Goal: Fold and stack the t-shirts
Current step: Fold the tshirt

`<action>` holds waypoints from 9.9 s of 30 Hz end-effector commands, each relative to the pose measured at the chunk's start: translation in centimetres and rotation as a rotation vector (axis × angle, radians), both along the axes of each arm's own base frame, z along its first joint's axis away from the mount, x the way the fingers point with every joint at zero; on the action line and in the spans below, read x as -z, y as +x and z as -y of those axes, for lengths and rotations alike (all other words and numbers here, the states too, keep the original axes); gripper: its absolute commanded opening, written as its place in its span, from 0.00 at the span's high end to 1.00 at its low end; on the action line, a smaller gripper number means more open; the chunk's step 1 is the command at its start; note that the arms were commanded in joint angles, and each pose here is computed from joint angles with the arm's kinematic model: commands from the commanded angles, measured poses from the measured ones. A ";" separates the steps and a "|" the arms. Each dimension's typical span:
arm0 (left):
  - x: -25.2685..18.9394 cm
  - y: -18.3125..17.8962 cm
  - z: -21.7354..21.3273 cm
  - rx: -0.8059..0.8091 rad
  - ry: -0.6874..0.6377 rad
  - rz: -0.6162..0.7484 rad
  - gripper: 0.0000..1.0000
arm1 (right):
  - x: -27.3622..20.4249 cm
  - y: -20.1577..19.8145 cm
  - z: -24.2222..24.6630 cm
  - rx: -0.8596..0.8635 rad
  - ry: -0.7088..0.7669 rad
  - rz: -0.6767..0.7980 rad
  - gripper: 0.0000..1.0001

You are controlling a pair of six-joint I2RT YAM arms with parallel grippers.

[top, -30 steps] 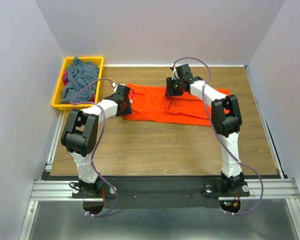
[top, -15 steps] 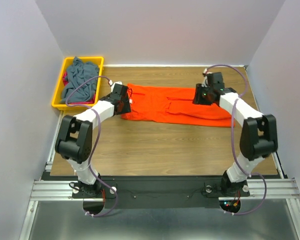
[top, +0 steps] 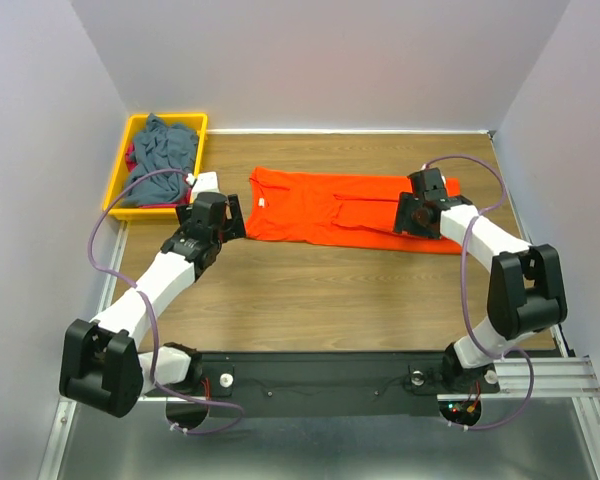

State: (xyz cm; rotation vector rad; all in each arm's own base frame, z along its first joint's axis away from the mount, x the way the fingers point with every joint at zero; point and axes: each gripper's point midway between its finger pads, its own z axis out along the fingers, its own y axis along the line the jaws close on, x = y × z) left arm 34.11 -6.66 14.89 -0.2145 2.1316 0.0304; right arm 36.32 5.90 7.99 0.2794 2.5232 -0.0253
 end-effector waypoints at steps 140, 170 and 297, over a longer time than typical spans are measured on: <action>12.4 4.6 2.6 -0.068 -0.215 -0.390 0.60 | 3.1 -2.8 17.4 0.698 0.636 0.284 0.82; 3.7 13.0 11.3 0.053 -0.103 -0.182 0.16 | 3.9 -2.6 4.9 0.152 0.209 -0.066 0.55; 9.7 27.4 15.1 0.410 -0.121 -0.143 0.16 | -1.0 -5.6 -9.1 -0.354 0.024 -0.170 0.36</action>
